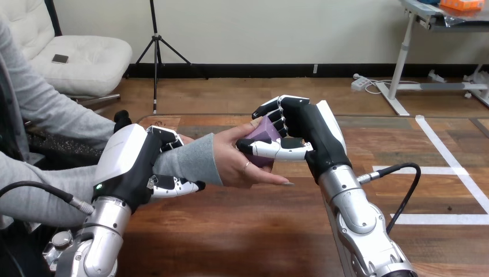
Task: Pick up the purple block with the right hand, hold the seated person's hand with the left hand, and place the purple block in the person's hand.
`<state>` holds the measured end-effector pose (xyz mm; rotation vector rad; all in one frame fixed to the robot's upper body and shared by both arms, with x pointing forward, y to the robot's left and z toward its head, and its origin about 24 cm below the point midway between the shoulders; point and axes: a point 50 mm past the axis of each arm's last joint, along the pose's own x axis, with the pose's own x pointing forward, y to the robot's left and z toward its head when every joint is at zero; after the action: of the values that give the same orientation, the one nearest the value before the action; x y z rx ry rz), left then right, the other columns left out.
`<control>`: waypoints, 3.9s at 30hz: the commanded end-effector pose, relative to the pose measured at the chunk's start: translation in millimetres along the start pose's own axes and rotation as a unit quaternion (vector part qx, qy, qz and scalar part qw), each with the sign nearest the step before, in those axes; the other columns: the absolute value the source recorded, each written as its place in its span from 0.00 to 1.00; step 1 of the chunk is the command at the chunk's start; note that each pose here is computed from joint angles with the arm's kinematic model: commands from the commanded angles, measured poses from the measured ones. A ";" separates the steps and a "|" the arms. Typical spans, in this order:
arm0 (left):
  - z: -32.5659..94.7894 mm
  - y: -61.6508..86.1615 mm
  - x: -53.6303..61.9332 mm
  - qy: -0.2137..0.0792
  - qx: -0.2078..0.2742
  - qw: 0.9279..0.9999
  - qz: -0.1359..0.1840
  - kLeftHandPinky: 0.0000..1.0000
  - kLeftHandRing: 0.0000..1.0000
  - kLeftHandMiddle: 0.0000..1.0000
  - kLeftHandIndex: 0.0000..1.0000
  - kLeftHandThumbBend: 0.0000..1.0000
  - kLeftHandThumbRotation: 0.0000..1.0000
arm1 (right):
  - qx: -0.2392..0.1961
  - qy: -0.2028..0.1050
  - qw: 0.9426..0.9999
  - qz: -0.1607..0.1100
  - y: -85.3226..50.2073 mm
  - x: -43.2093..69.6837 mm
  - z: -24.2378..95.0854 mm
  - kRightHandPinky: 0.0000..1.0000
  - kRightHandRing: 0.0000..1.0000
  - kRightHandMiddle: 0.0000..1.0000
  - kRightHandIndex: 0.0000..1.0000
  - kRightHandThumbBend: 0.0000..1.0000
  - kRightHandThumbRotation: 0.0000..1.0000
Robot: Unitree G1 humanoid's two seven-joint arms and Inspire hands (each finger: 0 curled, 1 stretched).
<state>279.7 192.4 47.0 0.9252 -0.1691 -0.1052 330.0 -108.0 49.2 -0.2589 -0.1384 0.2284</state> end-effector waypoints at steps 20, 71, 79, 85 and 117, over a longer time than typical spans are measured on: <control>32.0 20.4 18.3 -0.072 0.033 0.996 0.027 0.38 0.45 0.49 0.49 0.67 0.11 | 0.013 -0.029 0.999 0.014 -2.8 6.2 18.8 0.41 0.46 0.49 0.52 0.90 0.13; 26.5 27.0 7.1 -0.063 0.046 0.997 0.007 0.50 0.63 0.66 0.62 0.71 0.13 | -0.011 -0.025 0.998 0.063 -24.9 -4.8 16.2 0.57 0.62 0.63 0.65 1.00 0.69; 25.5 28.5 3.1 -0.063 0.049 0.997 0.008 0.54 0.66 0.69 0.64 0.71 0.15 | -0.013 -0.027 0.997 0.064 -29.2 -6.8 16.3 0.59 0.64 0.66 0.68 1.00 0.80; 24.9 29.6 0.3 -0.068 0.056 0.996 0.006 0.58 0.69 0.71 0.67 0.73 0.20 | -0.012 -0.033 0.997 0.063 -31.5 -8.0 16.7 0.59 0.66 0.67 0.68 1.00 0.85; 19.7 27.8 -18.3 -0.062 0.027 0.998 -0.008 0.70 0.74 0.76 0.76 1.00 0.65 | -0.008 -0.045 0.997 0.063 -40.1 -16.5 24.2 0.63 0.71 0.71 0.72 1.00 0.93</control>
<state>257.2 196.6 59.7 0.9907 -0.1941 -0.1990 314.6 -136.0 59.3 -0.2769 -0.1310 0.3897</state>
